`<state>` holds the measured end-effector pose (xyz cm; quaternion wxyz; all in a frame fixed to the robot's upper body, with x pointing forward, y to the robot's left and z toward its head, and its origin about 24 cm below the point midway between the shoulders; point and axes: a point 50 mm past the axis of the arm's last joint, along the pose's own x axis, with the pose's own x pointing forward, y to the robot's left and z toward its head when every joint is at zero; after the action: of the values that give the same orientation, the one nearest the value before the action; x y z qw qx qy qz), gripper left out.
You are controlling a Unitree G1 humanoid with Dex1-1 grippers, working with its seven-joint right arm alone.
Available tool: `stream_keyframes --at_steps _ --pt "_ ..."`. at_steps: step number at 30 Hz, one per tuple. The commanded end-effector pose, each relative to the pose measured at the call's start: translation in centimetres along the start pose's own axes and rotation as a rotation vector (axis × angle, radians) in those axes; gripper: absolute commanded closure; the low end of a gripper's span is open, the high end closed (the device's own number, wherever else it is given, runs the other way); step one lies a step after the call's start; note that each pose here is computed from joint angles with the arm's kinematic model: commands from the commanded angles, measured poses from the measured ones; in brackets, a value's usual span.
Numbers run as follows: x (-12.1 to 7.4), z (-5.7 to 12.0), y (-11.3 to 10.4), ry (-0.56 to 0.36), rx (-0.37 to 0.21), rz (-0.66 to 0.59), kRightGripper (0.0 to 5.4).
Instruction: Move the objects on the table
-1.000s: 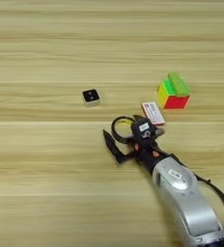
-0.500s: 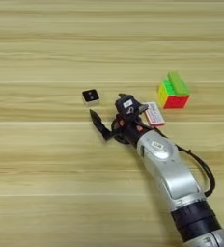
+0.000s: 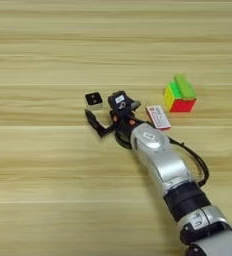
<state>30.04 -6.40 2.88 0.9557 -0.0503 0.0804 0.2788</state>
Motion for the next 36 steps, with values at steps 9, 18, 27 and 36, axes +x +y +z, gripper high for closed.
stream_keyframes --at_steps 9,18,27,36 --pt "2.5 3.2 -0.5 -0.108 -0.050 0.013 0.05" --pt "3.5 3.3 -0.6 -0.105 -0.052 0.018 0.05" --pt "3.9 3.3 -0.8 -0.107 -0.046 0.021 0.05" --pt "3.9 3.3 -0.6 -0.113 -0.043 0.032 0.80"
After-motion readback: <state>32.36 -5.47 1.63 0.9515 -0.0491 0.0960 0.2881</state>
